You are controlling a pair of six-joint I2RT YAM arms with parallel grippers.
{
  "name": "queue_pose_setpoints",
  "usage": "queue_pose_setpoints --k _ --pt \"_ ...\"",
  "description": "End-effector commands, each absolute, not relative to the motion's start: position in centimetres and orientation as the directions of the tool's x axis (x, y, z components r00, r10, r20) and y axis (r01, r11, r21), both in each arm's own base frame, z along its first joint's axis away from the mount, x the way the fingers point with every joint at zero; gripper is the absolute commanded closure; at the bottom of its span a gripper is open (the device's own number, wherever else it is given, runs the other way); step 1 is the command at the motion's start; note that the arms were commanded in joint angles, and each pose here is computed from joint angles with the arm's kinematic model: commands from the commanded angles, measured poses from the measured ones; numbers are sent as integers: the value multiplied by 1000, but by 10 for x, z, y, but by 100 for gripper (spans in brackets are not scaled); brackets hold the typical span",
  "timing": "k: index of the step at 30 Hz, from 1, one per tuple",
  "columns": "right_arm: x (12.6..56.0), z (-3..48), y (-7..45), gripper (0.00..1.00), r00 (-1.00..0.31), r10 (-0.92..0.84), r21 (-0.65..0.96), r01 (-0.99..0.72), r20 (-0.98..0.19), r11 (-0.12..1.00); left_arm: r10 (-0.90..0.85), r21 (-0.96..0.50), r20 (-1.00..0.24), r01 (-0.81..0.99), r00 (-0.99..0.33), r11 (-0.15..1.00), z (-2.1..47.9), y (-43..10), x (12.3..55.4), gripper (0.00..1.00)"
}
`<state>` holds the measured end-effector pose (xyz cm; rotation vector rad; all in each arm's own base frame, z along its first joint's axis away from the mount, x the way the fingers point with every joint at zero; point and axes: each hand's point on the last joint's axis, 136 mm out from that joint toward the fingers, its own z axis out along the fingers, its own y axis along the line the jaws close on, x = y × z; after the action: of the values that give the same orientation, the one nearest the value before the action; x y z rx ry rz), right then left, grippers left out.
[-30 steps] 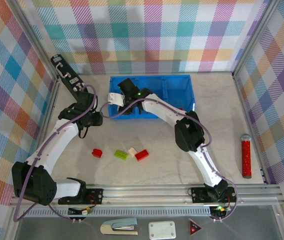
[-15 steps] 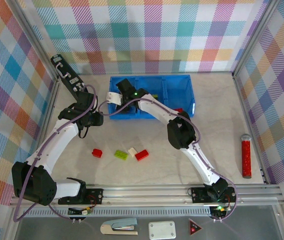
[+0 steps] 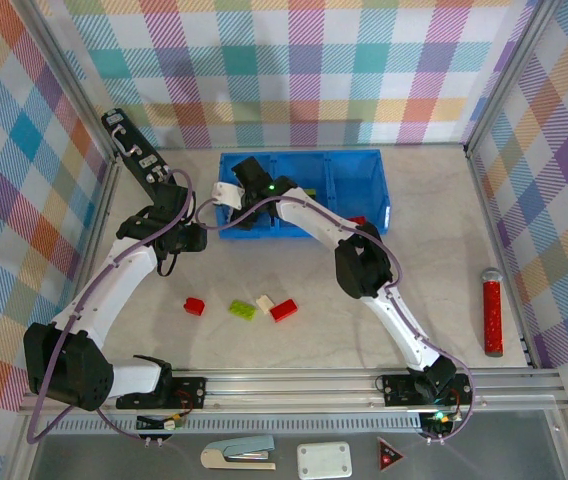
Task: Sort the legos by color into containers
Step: Place the lego in the container.
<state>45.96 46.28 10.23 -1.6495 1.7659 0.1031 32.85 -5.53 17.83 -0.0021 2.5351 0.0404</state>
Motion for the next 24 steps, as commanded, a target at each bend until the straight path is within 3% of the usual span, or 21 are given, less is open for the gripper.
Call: queue_pose_setpoints --k 1,9,19,24 --pt "448 149 465 24 64 -806 -387 -897 -589 212 -5 24 -571 -22 -821 999 177 -51 330 50" --pt "428 165 453 28 -94 -768 -267 -905 -634 332 -3 24 -573 -21 -820 999 177 -51 330 50" --pt "397 169 431 32 -515 -564 51 -766 -646 641 -2 26 -574 -21 -819 999 179 -51 331 50" --pt "368 161 415 32 -628 -499 92 -672 -598 735 -2 25 -576 -20 -817 999 179 -51 330 50"
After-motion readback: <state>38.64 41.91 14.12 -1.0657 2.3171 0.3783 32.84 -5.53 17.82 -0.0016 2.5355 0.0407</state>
